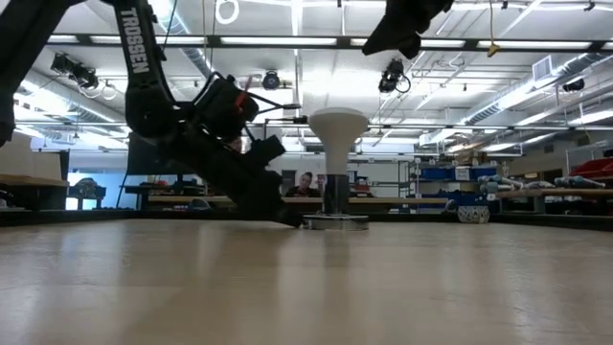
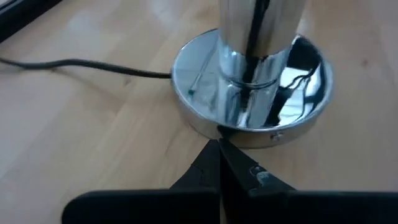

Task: Screw lightbulb
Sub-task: Insert the lightbulb into the silver lamp socket

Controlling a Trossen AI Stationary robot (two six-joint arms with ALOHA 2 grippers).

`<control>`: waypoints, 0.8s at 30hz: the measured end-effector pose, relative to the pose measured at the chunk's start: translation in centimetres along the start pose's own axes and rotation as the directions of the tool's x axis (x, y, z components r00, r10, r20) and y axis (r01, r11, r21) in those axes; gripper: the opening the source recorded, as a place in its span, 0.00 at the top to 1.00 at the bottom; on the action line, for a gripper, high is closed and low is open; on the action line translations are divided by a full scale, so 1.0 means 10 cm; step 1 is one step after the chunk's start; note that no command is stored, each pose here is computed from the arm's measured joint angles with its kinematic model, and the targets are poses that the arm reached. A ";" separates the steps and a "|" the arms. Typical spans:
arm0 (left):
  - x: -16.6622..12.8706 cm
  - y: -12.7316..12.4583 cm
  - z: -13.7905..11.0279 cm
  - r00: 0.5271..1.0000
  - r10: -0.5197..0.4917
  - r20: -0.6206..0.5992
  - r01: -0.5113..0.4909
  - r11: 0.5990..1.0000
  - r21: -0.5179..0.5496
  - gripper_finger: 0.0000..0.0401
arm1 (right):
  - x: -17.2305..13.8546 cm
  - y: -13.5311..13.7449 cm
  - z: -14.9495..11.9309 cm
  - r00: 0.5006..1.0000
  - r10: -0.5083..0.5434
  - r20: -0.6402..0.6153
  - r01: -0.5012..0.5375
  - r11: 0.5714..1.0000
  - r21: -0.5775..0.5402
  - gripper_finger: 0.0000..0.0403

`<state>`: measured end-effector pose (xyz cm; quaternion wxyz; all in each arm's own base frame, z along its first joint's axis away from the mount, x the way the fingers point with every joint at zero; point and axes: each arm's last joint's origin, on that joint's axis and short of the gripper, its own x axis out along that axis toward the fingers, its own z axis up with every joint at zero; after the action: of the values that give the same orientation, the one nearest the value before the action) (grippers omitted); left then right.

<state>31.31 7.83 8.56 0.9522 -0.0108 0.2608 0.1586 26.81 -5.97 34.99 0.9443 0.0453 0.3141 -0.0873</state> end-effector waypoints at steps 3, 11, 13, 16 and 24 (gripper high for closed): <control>0.06 -0.06 0.04 1.000 -0.014 0.011 0.013 1.000 0.010 1.00 | -0.05 0.00 -0.01 1.000 0.000 -0.008 0.000 1.000 -0.002 0.98; -0.09 -0.07 0.21 0.999 -0.024 0.048 0.024 1.000 0.008 1.00 | -0.02 -0.04 -0.04 0.999 -0.017 -0.032 0.016 1.000 -0.004 0.98; -0.15 -0.06 0.26 0.999 -0.021 0.043 0.020 1.000 0.008 1.00 | 0.02 -0.08 -0.04 0.999 -0.028 -0.041 0.028 1.000 0.001 0.98; -0.29 -0.05 0.41 0.998 -0.022 0.067 0.022 1.000 0.007 1.00 | 0.10 -0.13 -0.04 0.998 -0.043 -0.046 0.043 0.999 0.000 0.98; -0.66 -0.28 0.76 0.971 -0.123 0.203 0.117 0.992 0.042 1.00 | 0.45 -0.33 -0.06 0.992 -0.098 -0.080 0.099 0.995 -0.003 0.98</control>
<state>30.54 4.01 18.22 0.9819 0.0040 0.1626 0.0971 29.33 -9.76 31.68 0.9254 0.0337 0.3537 -0.1321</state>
